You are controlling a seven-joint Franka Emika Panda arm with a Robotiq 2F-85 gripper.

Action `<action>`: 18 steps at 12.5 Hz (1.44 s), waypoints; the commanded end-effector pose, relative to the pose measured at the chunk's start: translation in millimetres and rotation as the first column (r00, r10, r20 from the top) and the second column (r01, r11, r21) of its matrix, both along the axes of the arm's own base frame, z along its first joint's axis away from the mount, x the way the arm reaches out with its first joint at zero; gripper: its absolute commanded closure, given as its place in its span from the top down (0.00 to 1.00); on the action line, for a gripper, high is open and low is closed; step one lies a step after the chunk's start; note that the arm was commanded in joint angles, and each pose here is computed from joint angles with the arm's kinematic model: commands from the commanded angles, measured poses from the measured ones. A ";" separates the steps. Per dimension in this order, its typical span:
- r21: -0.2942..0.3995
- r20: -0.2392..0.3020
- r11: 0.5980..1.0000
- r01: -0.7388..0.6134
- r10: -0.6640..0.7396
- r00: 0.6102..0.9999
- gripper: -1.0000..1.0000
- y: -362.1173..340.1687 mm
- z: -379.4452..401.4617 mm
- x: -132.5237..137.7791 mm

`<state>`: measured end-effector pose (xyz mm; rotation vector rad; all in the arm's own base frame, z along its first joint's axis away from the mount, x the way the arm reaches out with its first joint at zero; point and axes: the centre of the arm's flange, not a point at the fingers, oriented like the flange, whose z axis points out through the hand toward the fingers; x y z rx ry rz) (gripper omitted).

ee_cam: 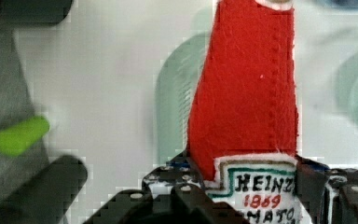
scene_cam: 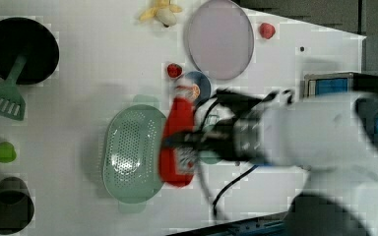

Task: Pick ketchup from strainer and place it on the table

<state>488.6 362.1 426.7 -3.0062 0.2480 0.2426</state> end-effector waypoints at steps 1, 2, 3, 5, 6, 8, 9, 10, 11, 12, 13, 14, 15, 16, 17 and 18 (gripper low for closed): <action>0.003 0.046 0.999 0.032 -0.033 0.998 0.57 -86.4 28.3 57.0; -0.009 0.039 0.999 0.042 -0.041 0.998 0.57 -109.0 30.1 65.2; -0.024 0.028 0.998 0.051 -0.050 0.998 0.57 -131.8 29.9 71.8; -0.081 0.001 0.994 0.070 -0.071 0.998 0.57 -178.7 28.2 80.0; -0.120 -0.004 0.990 0.071 -0.072 0.997 0.57 -202.4 27.4 83.4; -0.170 0.006 0.985 0.019 -0.019 1.000 0.57 -244.2 27.5 91.6; -0.172 0.006 0.985 -0.023 0.024 1.000 0.57 -262.4 26.4 95.4; -0.168 -0.001 0.985 -0.048 0.048 0.999 0.57 -279.3 23.8 97.5; -0.166 -0.013 0.985 -0.056 0.054 0.998 0.57 -296.9 17.7 98.2; -0.165 -0.032 0.985 -0.059 0.055 0.998 0.57 -312.8 8.3 96.8; -0.163 -0.046 0.985 -0.055 0.048 0.998 0.57 -326.8 -4.2 94.4; -0.159 -0.049 0.986 -0.049 0.041 0.998 0.57 -339.4 -19.2 91.8; -0.153 -0.045 0.987 -0.042 0.035 0.998 0.57 -350.8 -37.1 88.3; -0.146 -0.036 0.989 -0.033 0.028 0.999 0.57 -360.1 -56.7 83.5; -0.141 -0.027 0.990 -0.016 0.012 1.000 0.57 -368.9 -76.4 77.2; -0.136 -0.023 0.991 -0.003 -0.001 1.000 0.57 -376.3 -96.0 69.5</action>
